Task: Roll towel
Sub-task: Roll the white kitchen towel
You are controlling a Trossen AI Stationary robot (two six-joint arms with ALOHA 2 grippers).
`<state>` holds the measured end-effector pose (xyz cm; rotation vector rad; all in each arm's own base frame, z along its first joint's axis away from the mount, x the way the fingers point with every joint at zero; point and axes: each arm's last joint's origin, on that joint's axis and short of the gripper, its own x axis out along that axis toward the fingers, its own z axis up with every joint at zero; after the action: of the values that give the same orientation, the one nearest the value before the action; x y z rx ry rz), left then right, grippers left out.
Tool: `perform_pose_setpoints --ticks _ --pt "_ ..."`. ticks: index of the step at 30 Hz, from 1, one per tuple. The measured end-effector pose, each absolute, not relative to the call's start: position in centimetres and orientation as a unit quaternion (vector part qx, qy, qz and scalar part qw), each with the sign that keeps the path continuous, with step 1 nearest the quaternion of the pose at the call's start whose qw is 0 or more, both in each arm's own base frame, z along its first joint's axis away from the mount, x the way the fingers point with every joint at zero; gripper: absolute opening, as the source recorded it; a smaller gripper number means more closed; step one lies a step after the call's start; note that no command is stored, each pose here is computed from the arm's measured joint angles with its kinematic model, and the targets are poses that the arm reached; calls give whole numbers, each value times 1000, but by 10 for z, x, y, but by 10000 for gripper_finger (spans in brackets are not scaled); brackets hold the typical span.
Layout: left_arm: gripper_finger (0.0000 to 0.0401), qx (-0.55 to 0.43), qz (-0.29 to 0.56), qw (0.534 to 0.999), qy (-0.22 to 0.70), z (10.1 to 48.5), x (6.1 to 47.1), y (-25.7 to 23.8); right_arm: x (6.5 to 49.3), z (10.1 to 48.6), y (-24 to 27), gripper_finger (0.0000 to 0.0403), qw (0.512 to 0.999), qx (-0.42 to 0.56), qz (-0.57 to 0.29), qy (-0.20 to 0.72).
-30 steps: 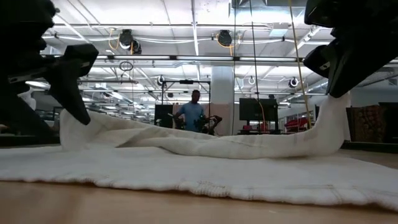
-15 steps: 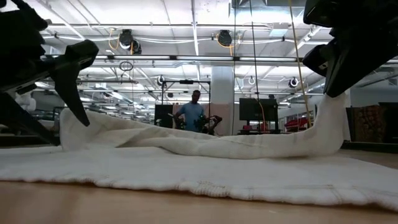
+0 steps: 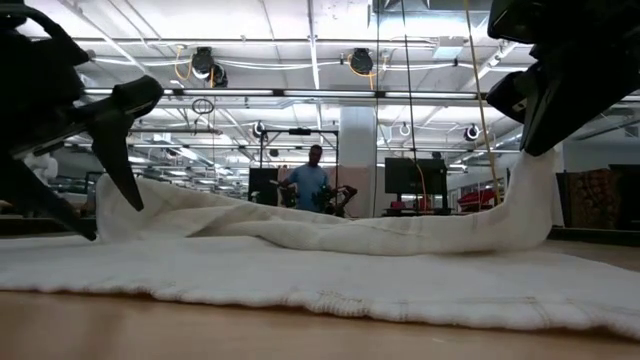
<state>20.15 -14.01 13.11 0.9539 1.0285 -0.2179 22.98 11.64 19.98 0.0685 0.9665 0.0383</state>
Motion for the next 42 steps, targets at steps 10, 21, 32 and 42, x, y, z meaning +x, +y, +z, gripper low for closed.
perform_pose_setpoints --ticks 10,21,32,42 --pt "167 437 -101 750 487 125 205 -136 230 200 116 0 887 28 10 460" --pt "35 427 -89 783 443 129 215 -140 229 200 115 0 886 26 9 464" --pt "7 253 71 899 349 154 216 -146 215 204 108 0 864 34 -14 502" --pt "6 230 298 907 186 214 202 -122 215 238 96 0 932 -39 -137 333"
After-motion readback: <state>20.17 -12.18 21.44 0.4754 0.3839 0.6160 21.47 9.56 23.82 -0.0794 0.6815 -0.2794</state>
